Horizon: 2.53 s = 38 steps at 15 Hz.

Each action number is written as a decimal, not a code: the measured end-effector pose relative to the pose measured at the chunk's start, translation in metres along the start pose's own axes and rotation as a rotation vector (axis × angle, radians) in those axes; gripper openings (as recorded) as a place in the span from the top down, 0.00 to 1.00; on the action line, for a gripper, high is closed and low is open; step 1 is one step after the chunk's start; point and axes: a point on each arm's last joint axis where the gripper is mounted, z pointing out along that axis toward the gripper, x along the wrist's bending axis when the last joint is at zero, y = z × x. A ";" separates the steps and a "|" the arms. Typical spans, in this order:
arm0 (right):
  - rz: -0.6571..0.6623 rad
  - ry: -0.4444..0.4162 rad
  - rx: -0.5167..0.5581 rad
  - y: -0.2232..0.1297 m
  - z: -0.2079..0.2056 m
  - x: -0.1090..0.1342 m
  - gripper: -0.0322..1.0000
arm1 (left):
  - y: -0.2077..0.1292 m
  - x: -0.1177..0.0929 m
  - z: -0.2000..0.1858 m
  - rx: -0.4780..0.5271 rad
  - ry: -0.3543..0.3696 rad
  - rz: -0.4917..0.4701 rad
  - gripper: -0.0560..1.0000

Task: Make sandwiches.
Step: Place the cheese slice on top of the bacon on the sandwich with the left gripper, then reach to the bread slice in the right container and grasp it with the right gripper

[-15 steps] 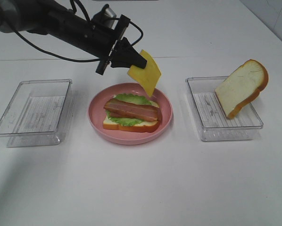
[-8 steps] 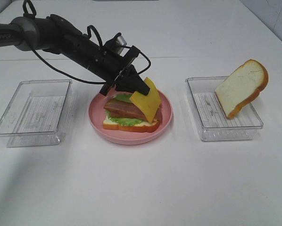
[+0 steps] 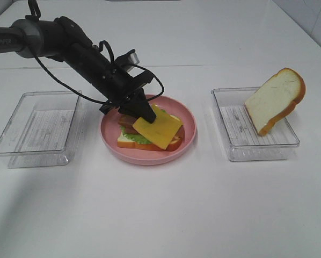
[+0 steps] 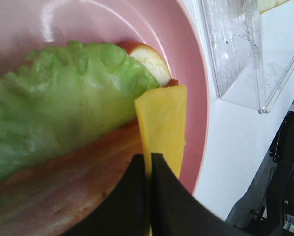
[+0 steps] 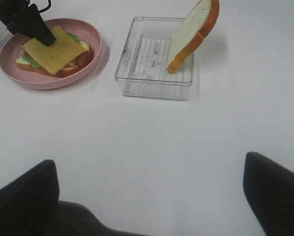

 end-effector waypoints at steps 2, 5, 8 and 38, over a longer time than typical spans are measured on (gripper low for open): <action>0.000 0.000 0.000 0.000 0.000 0.000 0.02 | 0.000 0.000 0.000 0.000 0.001 0.000 0.95; 0.000 0.000 0.000 0.000 0.000 0.000 0.02 | 0.000 0.000 -0.001 -0.001 0.005 0.005 0.95; 0.000 0.000 0.001 0.000 0.000 0.000 0.02 | 0.013 -0.011 -0.014 -0.042 0.051 0.083 0.91; 0.000 0.001 0.001 0.000 0.000 0.000 0.02 | -0.279 -0.303 -0.389 -1.006 0.824 0.475 0.01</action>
